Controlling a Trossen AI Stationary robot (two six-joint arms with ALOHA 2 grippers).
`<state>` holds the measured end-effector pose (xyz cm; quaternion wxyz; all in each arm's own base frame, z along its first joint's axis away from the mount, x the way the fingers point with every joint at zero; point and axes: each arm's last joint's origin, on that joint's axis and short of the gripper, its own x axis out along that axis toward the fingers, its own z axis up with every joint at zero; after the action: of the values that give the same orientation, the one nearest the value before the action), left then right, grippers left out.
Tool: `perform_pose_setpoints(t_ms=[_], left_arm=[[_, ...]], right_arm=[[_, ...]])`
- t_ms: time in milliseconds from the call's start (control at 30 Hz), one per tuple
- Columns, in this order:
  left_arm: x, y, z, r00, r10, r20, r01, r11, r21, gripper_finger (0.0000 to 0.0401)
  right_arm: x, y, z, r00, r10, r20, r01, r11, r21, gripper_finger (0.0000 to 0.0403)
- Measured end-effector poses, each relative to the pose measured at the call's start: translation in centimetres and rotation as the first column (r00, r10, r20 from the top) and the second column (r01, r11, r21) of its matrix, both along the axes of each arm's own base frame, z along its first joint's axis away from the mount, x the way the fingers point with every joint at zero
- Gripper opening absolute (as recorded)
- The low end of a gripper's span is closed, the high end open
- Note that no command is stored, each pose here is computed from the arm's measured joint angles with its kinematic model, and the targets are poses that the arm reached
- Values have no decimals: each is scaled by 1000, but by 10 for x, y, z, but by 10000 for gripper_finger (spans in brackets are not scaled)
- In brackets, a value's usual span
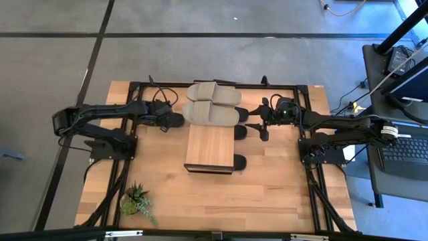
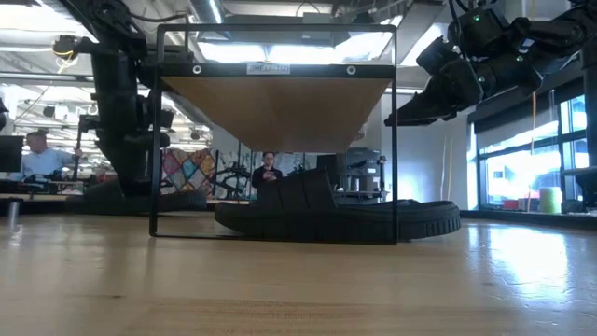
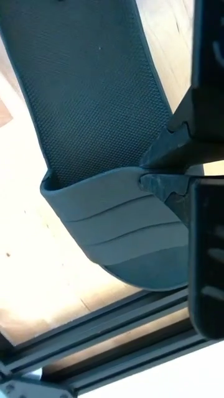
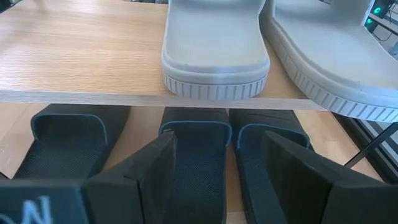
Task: Pick and place slides into the shelf
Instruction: Put the black slide under the shelf
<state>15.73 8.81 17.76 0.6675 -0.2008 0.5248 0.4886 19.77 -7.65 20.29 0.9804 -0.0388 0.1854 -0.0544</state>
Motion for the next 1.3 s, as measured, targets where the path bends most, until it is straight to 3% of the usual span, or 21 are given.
perform_pose_setpoints(t_ms=[333, 767, 1067, 1300], left_arm=[[14, 1, 48, 998, -49, 45, 46, 998, 51, 3], [6, 3, 128, 999, 23, -43, -14, 981, 194, 1], [-2, 2, 174, 999, 50, -20, -42, 953, 299, 1], [2, -2, 198, 999, -30, 35, 16, 939, 344, 0]], right_arm=[[0, 0, 0, 1000, 4, -1, -4, 1000, -8, 237], [0, 0, 0, 1000, 4, -1, -4, 1000, -9, 237], [0, 0, 0, 1000, 5, -1, -5, 1000, -11, 237], [1, 0, 1, 1000, 6, 13, -6, 1000, -20, 237]])
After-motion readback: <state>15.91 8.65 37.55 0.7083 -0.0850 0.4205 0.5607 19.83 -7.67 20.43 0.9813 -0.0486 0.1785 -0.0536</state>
